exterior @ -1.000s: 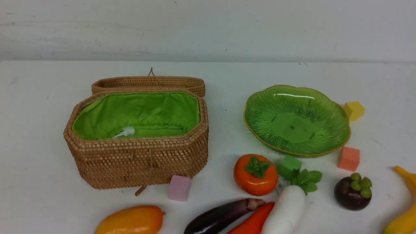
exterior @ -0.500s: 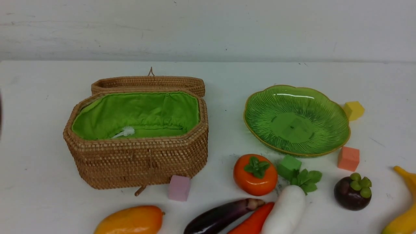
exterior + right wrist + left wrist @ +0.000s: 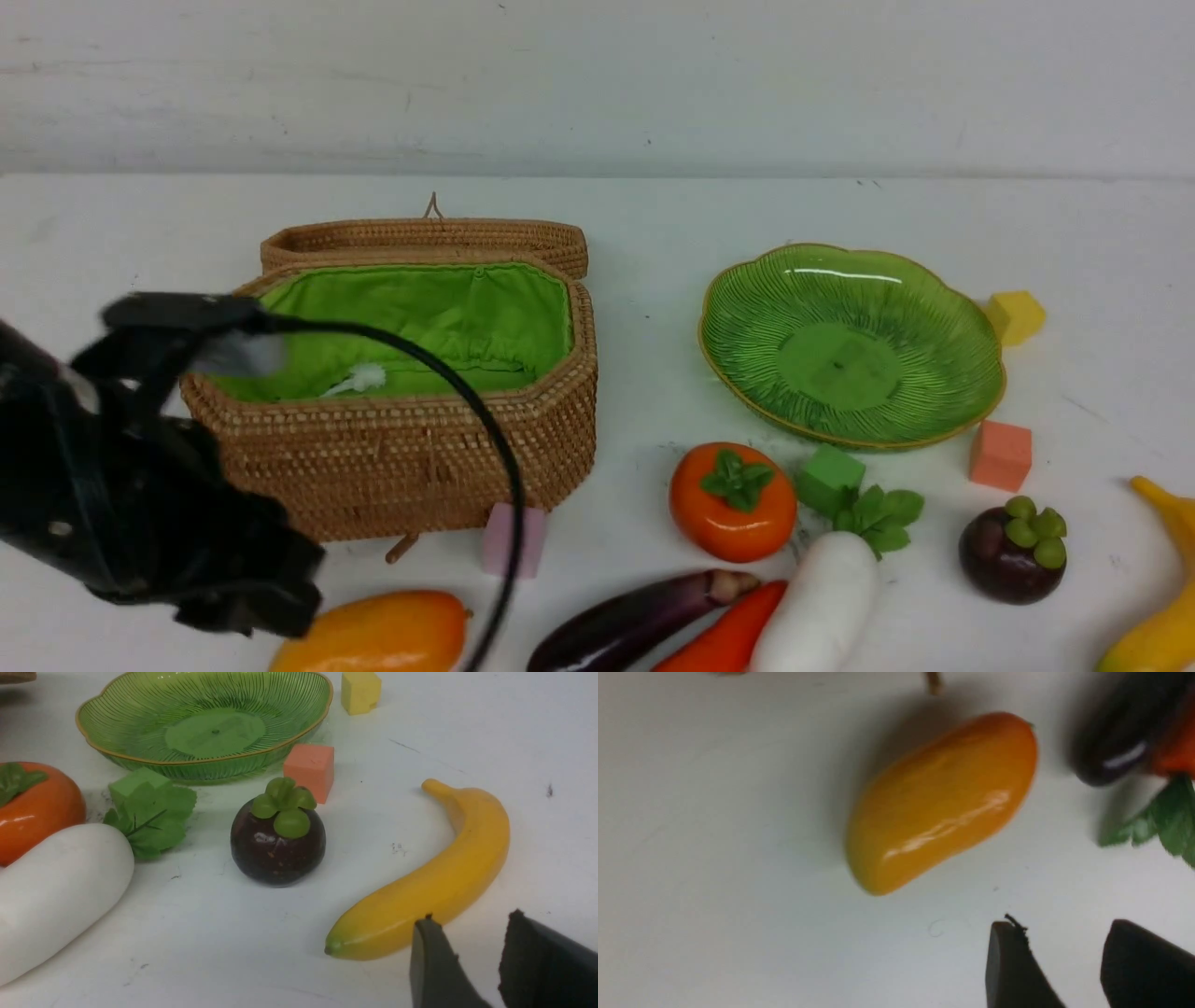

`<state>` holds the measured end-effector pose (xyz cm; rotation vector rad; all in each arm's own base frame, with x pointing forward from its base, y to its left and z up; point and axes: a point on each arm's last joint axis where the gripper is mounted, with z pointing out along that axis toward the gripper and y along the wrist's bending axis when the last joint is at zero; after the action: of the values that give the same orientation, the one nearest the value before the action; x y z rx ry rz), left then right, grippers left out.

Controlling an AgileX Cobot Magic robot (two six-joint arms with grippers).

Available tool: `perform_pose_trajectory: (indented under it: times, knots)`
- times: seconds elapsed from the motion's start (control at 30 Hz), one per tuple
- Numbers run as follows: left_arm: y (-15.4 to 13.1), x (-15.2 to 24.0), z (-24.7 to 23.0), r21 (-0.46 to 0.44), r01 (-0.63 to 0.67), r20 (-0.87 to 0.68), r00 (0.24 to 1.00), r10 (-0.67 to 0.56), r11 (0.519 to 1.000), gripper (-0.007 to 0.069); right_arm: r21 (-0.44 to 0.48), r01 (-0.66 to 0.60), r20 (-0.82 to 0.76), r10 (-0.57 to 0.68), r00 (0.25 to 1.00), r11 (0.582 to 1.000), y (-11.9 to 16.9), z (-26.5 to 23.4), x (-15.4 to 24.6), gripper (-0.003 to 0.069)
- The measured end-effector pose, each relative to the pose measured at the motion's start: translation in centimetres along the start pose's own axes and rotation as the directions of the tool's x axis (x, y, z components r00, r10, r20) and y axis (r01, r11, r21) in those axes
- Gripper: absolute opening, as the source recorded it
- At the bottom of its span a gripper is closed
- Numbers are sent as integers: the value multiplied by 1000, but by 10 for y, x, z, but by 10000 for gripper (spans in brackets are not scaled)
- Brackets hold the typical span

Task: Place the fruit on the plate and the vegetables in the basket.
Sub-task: Grab the mango with your left arm and place it on the right plate

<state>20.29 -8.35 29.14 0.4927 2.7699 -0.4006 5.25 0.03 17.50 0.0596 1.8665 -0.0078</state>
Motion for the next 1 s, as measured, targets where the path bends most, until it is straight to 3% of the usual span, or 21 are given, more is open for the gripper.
perform_pose_trajectory:
  times: [0.03, 0.13, 0.4, 0.53, 0.73, 1.0]
  knots:
    - [-13, -1, 9, 4, -91, -22, 996, 91, 996, 317, 0, 0, 0, 0, 1000, 1000, 0, 0, 0, 242]
    - [-21, -9, 20, -52, -196, 8, 980, 197, 979, 382, 0, 0, 0, 0, 1000, 1000, 0, 0, 0, 242]
    - [-13, -24, 42, -160, -317, 3, 947, 322, 935, 649, 0, 0, 0, 0, 1000, 1000, 0, 0, 0, 242]
    - [-8, -27, 58, -166, -418, -74, 909, 411, 893, 671, 0, 0, 0, 0, 1000, 1000, 0, 0, 0, 242]
    - [-1, -30, 102, -107, -535, -200, 837, 509, 838, 671, 0, 0, 0, 0, 1000, 1000, 0, 0, 0, 242]
    - [7, -25, 152, -31, -509, -330, 817, 472, 860, 660, 0, 0, 0, 0, 1000, 1000, 0, 0, 0, 242]
